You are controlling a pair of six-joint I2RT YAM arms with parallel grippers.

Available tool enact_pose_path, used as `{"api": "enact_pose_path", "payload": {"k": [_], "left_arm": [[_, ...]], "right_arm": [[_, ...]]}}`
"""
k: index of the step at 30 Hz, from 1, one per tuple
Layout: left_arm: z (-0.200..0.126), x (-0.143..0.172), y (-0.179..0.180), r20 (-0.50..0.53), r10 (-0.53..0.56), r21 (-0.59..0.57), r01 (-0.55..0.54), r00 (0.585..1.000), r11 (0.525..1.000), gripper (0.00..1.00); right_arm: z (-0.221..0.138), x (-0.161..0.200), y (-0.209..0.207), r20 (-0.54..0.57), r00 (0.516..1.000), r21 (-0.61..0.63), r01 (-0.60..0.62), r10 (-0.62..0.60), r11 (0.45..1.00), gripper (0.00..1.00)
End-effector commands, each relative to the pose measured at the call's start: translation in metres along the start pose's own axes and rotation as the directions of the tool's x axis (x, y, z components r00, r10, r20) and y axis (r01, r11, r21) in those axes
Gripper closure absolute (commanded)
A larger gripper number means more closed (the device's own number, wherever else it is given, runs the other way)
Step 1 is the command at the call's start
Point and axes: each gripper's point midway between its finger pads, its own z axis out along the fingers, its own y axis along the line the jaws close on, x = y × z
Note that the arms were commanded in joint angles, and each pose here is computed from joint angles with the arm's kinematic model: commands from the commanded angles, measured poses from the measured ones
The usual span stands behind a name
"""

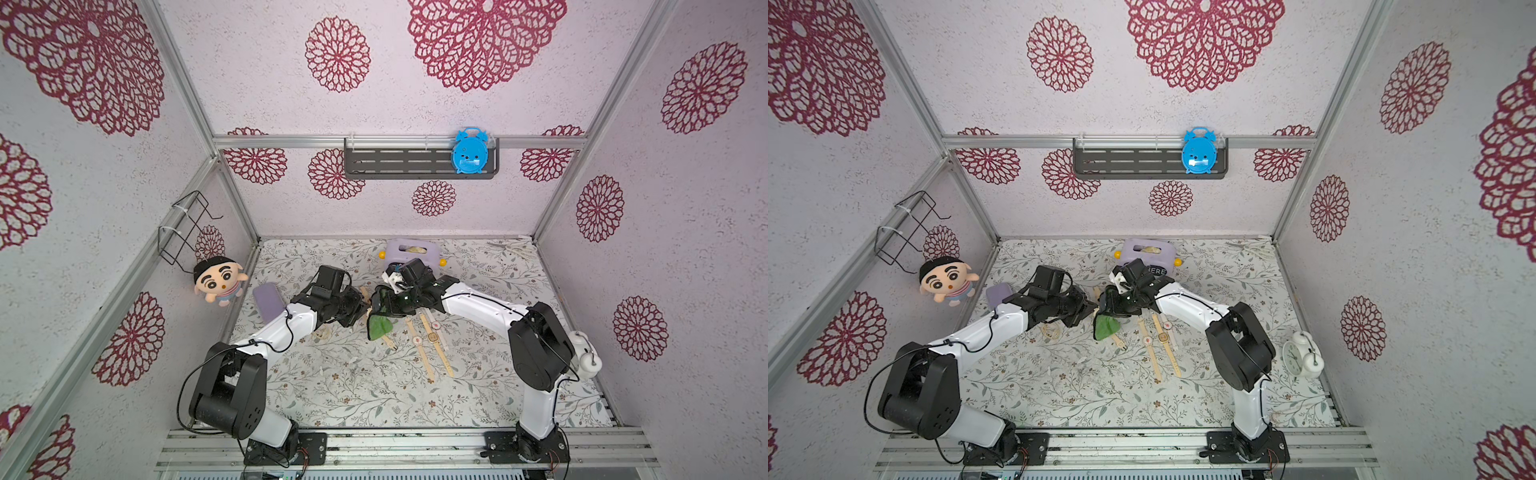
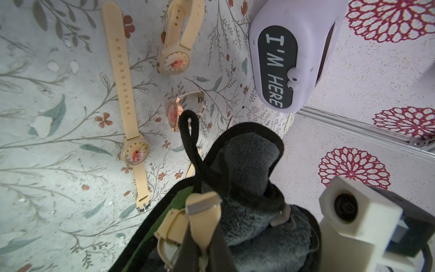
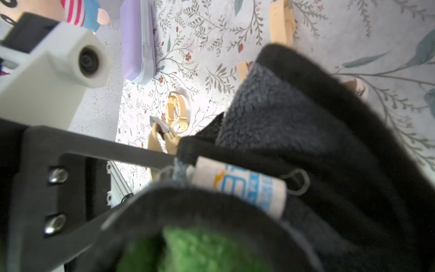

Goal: Wipe the watch dial
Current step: Wipe the dirt from the watch dial, then place the watch at the center of the board.

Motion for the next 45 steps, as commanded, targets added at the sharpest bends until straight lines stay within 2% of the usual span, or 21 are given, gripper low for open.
{"api": "enact_pose_path", "payload": {"k": [1,10,21,29,37,45], "left_arm": [[-0.002,0.028,-0.034,-0.07,0.038,0.113,-0.03,0.997,0.993,1.0],[0.006,0.055,-0.023,-0.135,0.065,0.094,-0.053,0.989,0.994,1.0],[-0.005,0.061,-0.001,-0.154,0.069,0.062,-0.06,0.986,0.996,1.0],[-0.029,0.036,0.02,-0.083,0.045,0.0,-0.045,0.996,0.999,1.0],[-0.045,-0.015,0.041,0.045,-0.062,-0.044,0.064,0.997,0.997,1.0],[-0.038,-0.07,0.044,0.114,-0.109,-0.035,0.114,0.987,0.993,1.0]], "right_arm": [[0.003,-0.021,0.017,0.053,0.998,-0.031,0.034,-0.032,0.999,1.0],[0.007,-0.062,0.017,0.094,0.995,-0.035,0.029,-0.026,0.999,1.0],[-0.03,-0.125,-0.007,0.201,0.979,-0.043,-0.019,0.027,0.999,1.0],[-0.061,-0.123,-0.012,0.227,0.974,-0.024,-0.011,0.016,1.0,1.0],[-0.081,-0.094,-0.007,0.219,0.976,-0.025,-0.006,0.012,1.0,1.0],[-0.093,-0.07,-0.005,0.209,0.978,-0.024,-0.004,0.009,1.0,1.0]]}}
